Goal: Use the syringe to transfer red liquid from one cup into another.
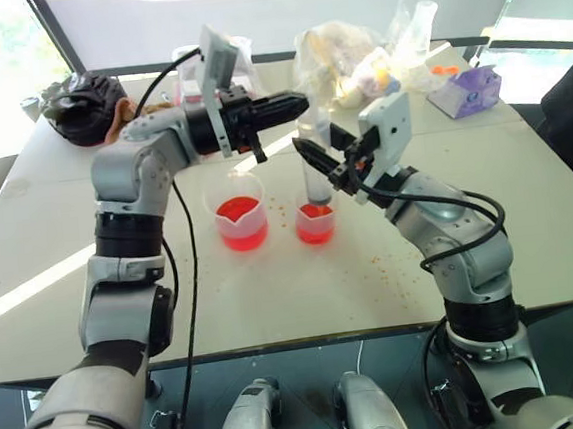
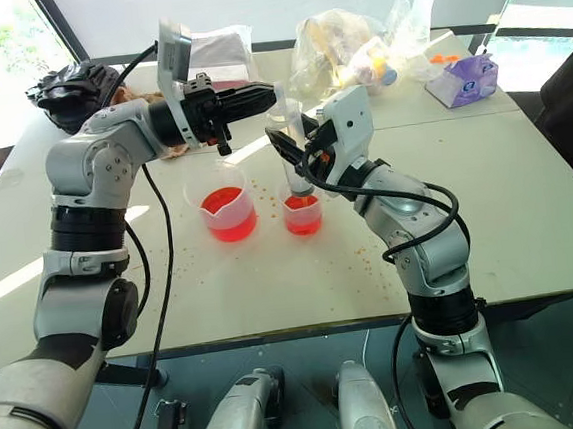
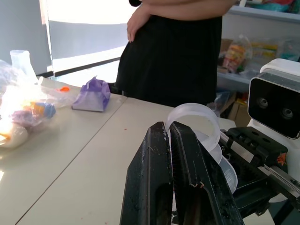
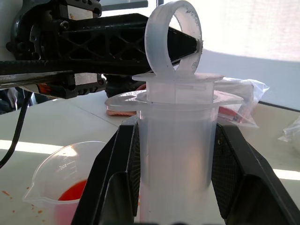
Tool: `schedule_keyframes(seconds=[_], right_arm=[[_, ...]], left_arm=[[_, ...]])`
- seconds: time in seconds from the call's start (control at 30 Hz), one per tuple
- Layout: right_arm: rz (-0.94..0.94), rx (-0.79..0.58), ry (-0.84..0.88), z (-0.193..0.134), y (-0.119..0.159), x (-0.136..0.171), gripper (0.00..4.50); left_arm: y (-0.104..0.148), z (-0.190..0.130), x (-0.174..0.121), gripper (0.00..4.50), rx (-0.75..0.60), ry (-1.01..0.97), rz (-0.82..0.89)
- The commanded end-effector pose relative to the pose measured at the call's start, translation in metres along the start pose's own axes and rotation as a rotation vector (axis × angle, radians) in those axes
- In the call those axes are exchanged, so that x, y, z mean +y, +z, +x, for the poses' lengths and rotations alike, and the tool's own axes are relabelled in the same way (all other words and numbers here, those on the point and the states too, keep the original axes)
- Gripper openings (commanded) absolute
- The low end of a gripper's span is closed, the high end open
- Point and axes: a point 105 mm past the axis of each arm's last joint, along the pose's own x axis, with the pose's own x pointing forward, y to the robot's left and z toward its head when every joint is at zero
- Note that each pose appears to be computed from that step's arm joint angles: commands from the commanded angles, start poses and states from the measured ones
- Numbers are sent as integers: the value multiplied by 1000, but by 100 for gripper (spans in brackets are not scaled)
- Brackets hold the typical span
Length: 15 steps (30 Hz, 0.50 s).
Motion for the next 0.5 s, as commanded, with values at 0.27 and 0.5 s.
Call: schedule_keyframes(seconds=[0.27, 0.5], right_arm=[[-75, -175, 33, 1, 53, 8, 142], [-80, -172, 38, 2, 55, 5, 142]], left_arm=[[-1, 1, -18, 122, 23, -57, -61], [14, -23, -10, 196, -22, 45, 15]])
